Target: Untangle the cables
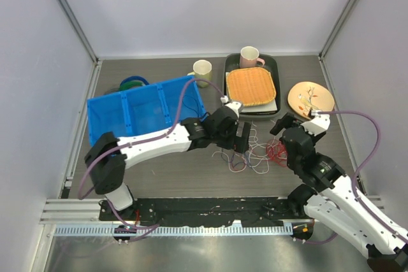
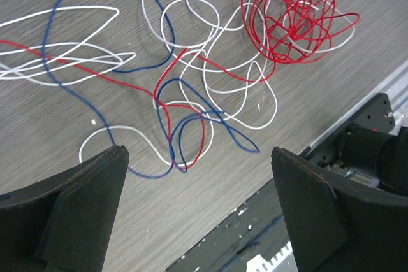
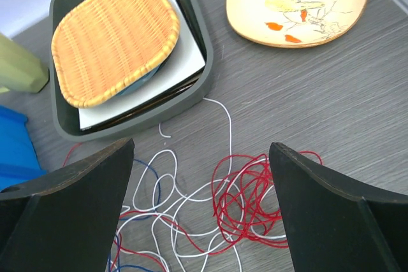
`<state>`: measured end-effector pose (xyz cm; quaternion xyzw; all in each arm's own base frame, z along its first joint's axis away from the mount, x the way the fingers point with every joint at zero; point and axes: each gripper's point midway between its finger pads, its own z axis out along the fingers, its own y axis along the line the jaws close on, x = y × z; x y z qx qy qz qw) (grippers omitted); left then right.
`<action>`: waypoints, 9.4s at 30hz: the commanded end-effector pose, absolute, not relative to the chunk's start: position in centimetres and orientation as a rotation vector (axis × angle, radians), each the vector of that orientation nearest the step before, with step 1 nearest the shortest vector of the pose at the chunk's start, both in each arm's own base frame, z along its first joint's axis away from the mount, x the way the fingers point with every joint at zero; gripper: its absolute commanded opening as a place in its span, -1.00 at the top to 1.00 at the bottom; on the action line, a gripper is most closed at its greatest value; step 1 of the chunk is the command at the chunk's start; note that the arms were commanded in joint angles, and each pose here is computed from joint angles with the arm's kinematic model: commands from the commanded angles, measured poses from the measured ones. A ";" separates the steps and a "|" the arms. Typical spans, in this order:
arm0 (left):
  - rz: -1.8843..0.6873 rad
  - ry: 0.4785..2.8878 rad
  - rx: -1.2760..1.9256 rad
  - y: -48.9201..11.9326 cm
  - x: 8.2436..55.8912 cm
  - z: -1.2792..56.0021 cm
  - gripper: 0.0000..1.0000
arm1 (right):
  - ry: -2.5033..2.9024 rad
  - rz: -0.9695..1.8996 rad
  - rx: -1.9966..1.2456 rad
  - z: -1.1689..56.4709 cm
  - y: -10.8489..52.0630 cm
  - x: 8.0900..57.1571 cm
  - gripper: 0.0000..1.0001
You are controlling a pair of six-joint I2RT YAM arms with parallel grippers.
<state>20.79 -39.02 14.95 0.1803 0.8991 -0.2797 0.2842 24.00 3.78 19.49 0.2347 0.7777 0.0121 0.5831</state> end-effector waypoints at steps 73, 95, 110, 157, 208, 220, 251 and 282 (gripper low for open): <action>-0.301 1.463 -0.002 -18.3 24.6 53.9 1.00 | 1.792 0.887 -0.350 20.6 22.7 22.2 -0.75; -0.205 1.662 -0.105 -18.4 34.6 43.6 1.00 | 1.776 0.754 -0.206 21.2 19.7 23.2 -0.76; -0.201 1.827 -0.082 -19.6 39.4 35.0 1.00 | 1.809 0.713 -0.182 20.4 19.4 23.8 -0.76; -0.762 2.117 0.205 -24.7 24.0 20.1 -1.00 | 2.075 0.144 0.533 13.7 7.8 22.6 -0.76; -1.171 1.939 0.377 -28.3 19.8 23.1 -0.99 | 1.611 1.132 -0.590 27.2 25.6 19.2 0.99; -1.211 2.011 0.452 -31.8 21.8 22.1 0.12 | 1.707 1.097 -0.558 25.2 25.6 20.0 0.99; -1.136 1.589 0.432 -25.8 18.8 38.9 0.99 | 1.838 0.943 -0.454 21.3 25.1 23.4 -0.46; -0.260 1.363 -0.539 -2.5 22.5 51.1 0.99 | 2.253 -0.230 0.235 11.5 10.4 29.4 0.97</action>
